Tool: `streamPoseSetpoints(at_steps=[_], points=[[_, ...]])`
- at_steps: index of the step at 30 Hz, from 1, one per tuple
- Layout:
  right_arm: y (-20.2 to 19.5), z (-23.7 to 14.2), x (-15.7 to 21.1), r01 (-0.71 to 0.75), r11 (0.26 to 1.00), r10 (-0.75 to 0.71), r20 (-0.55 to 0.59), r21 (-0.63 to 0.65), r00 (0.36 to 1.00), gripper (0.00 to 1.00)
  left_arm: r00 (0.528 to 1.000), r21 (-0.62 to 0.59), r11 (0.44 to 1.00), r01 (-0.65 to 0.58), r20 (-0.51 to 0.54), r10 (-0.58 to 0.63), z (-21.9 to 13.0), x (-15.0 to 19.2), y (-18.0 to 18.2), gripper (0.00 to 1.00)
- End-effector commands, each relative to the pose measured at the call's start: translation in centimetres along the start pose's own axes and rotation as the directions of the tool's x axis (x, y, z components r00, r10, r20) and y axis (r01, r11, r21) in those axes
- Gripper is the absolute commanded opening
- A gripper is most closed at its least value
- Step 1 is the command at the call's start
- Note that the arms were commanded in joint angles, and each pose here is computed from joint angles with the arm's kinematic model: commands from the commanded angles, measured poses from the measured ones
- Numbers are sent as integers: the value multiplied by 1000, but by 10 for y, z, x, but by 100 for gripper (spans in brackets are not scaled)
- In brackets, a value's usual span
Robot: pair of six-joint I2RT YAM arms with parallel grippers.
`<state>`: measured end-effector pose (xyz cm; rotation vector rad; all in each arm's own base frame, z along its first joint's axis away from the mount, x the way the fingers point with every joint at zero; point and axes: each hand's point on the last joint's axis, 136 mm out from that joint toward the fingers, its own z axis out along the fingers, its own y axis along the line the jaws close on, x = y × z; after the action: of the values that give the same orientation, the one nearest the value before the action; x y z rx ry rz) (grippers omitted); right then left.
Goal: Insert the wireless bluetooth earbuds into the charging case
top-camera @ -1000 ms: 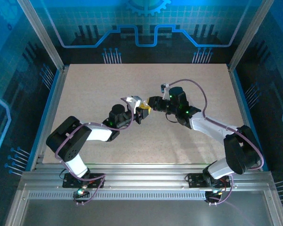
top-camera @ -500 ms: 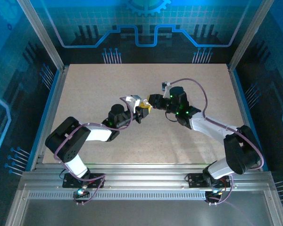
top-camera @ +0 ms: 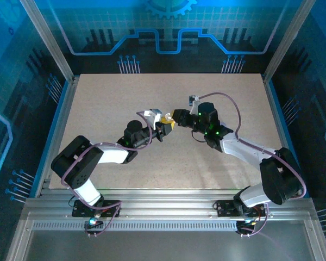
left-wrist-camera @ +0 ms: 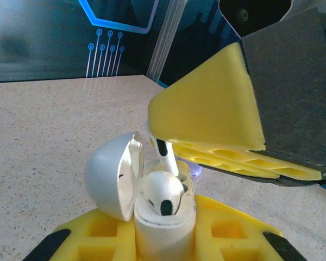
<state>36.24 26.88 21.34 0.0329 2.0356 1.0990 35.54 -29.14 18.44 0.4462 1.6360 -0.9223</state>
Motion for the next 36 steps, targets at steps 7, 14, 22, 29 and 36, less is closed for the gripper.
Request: streamPoseSetpoints(at_steps=[7,14,22,29,36], points=[[-3,-12,14,10,1000,-10,-33,12,999,15,988,55,998,-40,151,31,-7,-49,-21,16],[-6,-10,18,9,1000,-9,-48,13,999,15,984,98,993,-58,173,40,-8,-54,-29,16],[-9,-13,22,9,1000,-8,-63,12,998,17,982,118,990,-77,178,55,-10,-56,-34,17],[-10,-17,22,16,1000,-15,-71,16,997,19,980,149,984,-97,184,69,-10,-58,-41,17],[-11,-21,19,19,999,-18,-61,27,998,22,978,165,980,-109,193,76,-12,-60,-44,17]])
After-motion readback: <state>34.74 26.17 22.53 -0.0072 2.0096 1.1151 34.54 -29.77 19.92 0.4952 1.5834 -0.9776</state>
